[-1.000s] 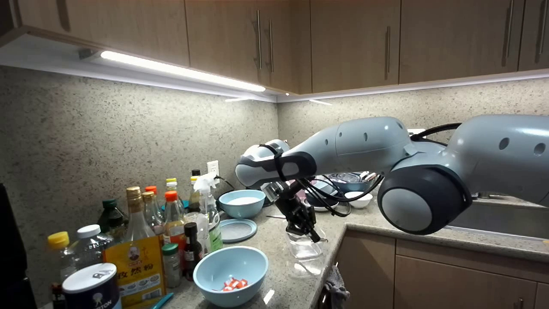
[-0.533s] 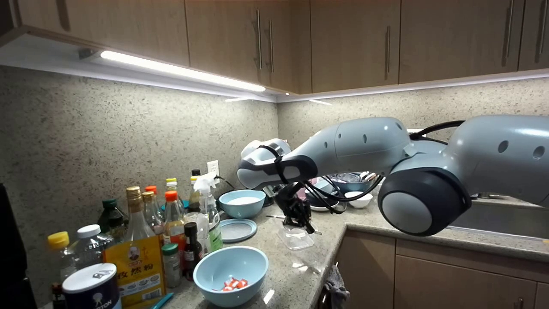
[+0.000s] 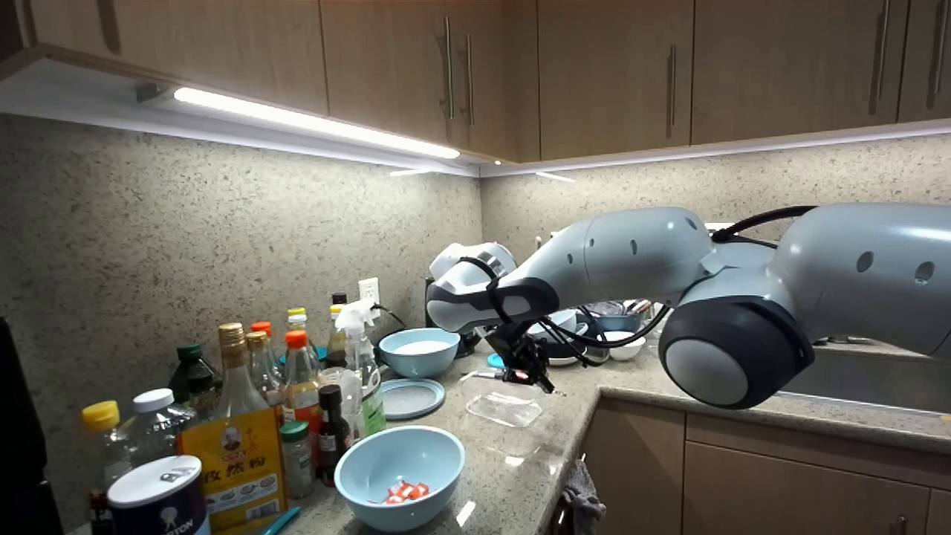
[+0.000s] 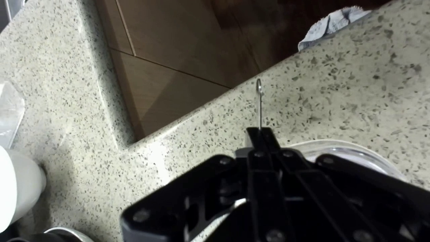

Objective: Use the spoon to stir in the transparent bowl

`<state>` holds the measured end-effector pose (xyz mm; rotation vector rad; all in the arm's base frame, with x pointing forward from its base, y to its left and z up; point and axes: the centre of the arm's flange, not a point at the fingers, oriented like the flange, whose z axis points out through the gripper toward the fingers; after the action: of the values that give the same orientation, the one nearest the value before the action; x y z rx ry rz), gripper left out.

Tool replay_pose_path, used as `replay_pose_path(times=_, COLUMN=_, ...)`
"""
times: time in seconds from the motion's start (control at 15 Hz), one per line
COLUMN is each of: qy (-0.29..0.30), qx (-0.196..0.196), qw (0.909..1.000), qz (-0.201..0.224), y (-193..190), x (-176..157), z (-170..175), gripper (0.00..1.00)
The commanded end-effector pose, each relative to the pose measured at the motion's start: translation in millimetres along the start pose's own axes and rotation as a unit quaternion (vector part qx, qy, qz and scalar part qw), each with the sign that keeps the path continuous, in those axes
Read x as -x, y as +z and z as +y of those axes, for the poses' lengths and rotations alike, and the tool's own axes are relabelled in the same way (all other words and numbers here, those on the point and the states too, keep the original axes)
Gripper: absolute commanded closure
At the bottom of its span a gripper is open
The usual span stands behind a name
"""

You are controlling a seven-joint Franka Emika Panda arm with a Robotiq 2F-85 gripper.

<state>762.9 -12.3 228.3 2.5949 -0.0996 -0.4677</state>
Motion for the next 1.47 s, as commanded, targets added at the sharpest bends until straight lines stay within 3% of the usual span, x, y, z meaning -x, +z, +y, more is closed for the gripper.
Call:
replay_pose_path(times=0.0, qy=0.025, qx=0.010, qw=0.9993, qz=-0.024, y=-21, x=-35, z=3, gripper=0.99)
replay_pose_path(times=0.33, qy=0.016, qx=0.040, qw=0.9984, qz=-0.037, y=-42, x=30, z=-16, gripper=0.99)
replay_pose_path(times=0.6, qy=0.027, qx=0.048, qw=0.9932, qz=-0.103, y=-42, x=67, z=-34, gripper=0.99)
replay_pose_path(times=0.87, qy=0.000, qx=0.029, qw=0.9814, qz=-0.190, y=-21, x=75, z=-34, gripper=0.99)
replay_pose_path(times=1.0, qy=-0.004, qx=0.010, qw=0.9808, qz=-0.195, y=-12, x=72, z=-26, gripper=0.99)
replay_pose_path(times=1.07, qy=0.001, qx=0.029, qw=0.9836, qz=-0.178, y=-21, x=68, z=-38, gripper=0.98)
replay_pose_path(times=1.4, qy=0.002, qx=0.016, qw=0.9826, qz=-0.185, y=-12, x=64, z=-27, gripper=0.99)
